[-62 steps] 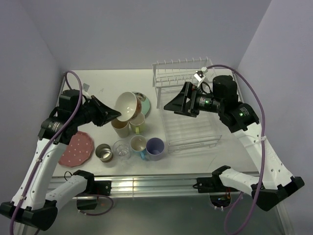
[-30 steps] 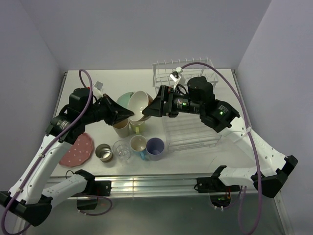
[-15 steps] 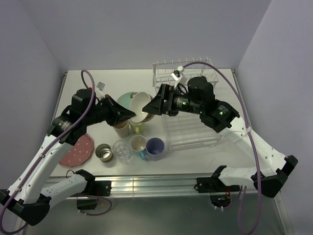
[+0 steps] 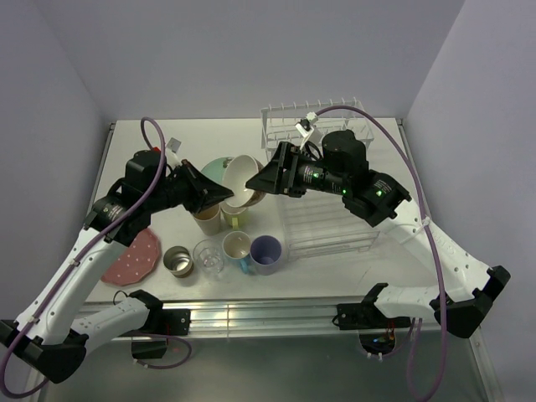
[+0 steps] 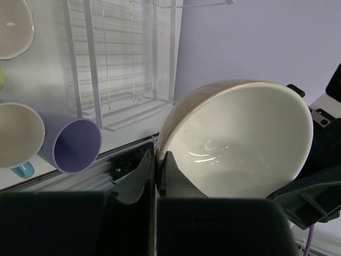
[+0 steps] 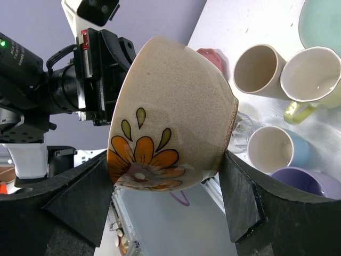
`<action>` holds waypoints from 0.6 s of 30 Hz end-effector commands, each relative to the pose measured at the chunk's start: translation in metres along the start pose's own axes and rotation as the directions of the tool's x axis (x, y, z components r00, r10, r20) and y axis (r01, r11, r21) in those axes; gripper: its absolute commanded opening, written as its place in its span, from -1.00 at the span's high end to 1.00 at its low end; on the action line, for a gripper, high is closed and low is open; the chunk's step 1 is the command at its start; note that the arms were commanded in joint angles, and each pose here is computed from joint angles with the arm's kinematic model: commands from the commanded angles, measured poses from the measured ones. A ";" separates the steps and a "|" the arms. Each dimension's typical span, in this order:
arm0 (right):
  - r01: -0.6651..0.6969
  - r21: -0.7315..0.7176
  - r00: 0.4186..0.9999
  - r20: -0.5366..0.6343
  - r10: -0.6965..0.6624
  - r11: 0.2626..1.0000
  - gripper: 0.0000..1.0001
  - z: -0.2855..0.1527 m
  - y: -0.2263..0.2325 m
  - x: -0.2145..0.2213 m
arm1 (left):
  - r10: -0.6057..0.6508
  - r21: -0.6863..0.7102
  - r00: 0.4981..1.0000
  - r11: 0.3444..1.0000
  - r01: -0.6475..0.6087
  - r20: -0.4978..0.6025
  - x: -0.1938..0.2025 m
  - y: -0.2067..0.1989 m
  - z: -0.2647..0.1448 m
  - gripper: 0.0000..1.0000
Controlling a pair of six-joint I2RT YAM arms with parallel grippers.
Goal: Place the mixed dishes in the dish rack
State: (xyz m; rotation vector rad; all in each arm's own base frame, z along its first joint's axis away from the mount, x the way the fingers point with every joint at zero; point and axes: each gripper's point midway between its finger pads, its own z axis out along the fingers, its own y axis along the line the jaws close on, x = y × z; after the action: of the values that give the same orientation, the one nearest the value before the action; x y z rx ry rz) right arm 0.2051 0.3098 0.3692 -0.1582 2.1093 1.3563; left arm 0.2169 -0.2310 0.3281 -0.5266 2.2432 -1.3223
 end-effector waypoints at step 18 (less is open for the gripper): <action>0.046 -0.076 0.995 0.087 -0.039 0.996 1.00 -0.022 0.019 -0.007 | 0.065 0.158 0.998 0.985 -0.067 0.022 -0.004 -0.035 0.001 -0.73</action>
State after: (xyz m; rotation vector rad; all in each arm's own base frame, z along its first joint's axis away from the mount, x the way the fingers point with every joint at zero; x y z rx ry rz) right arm 0.1987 0.3048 0.3554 -0.1556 2.1313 1.3502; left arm 0.2220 -0.2418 0.3409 -0.4645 2.1803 -1.3933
